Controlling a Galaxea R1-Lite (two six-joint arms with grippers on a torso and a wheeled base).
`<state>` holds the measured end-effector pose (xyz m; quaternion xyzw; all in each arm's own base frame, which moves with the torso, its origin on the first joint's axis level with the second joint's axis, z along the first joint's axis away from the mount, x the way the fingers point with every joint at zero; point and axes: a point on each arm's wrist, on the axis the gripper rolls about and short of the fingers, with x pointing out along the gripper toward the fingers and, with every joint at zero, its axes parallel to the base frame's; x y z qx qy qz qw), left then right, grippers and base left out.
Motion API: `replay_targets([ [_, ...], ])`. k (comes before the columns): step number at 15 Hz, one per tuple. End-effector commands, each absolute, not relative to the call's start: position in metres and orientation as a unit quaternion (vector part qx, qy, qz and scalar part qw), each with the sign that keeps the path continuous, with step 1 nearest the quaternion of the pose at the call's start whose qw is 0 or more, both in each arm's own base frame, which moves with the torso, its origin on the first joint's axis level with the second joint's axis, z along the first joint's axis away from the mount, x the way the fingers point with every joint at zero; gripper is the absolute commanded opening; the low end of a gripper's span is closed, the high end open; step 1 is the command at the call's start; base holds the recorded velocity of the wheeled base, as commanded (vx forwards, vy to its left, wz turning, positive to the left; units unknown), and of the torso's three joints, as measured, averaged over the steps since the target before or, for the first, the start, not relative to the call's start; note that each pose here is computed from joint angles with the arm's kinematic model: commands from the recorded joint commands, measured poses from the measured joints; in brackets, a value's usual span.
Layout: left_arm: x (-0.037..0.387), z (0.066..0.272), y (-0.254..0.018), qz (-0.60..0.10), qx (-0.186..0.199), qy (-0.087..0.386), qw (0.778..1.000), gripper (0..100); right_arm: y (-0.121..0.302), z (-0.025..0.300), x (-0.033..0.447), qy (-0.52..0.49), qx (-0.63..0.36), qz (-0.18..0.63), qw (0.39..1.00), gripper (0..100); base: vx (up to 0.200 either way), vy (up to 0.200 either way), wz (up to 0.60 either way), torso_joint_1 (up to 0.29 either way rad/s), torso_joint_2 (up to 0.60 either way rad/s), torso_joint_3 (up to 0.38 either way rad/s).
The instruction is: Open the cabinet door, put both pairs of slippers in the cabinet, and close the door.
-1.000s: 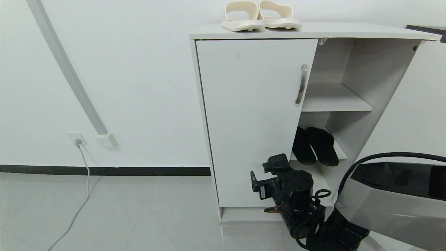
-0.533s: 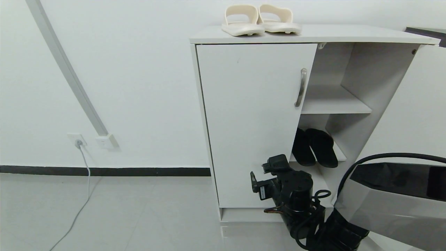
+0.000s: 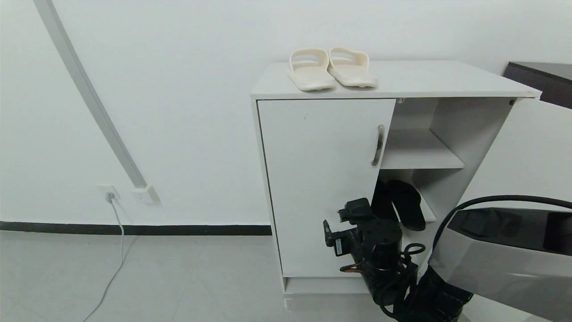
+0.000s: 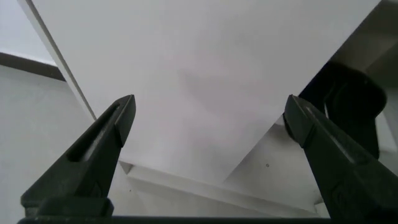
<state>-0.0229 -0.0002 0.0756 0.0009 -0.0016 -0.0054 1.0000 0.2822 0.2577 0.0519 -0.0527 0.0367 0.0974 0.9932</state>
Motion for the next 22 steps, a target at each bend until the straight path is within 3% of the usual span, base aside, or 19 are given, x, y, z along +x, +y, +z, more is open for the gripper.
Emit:
replay_targets([
  [1, -0.0228, 0.0756, -0.0002, -0.005, 0.001, -0.001, 1.0, 0, 0.2545, 0.0539, 0.2851, 0.032, -0.049, 0.092, 0.994, 100, 0.0, 0.0, 0.0, 0.119, -0.47, -0.334],
  [22, -0.0228, 0.0756, -0.0003, -0.007, 0.012, -0.001, 1.0, 0, 0.2504, 0.0597, 0.28, 0.032, -0.05, 0.093, 0.994, 100, 0.0, 0.0, 0.0, 0.2, -0.52, -0.32],
])
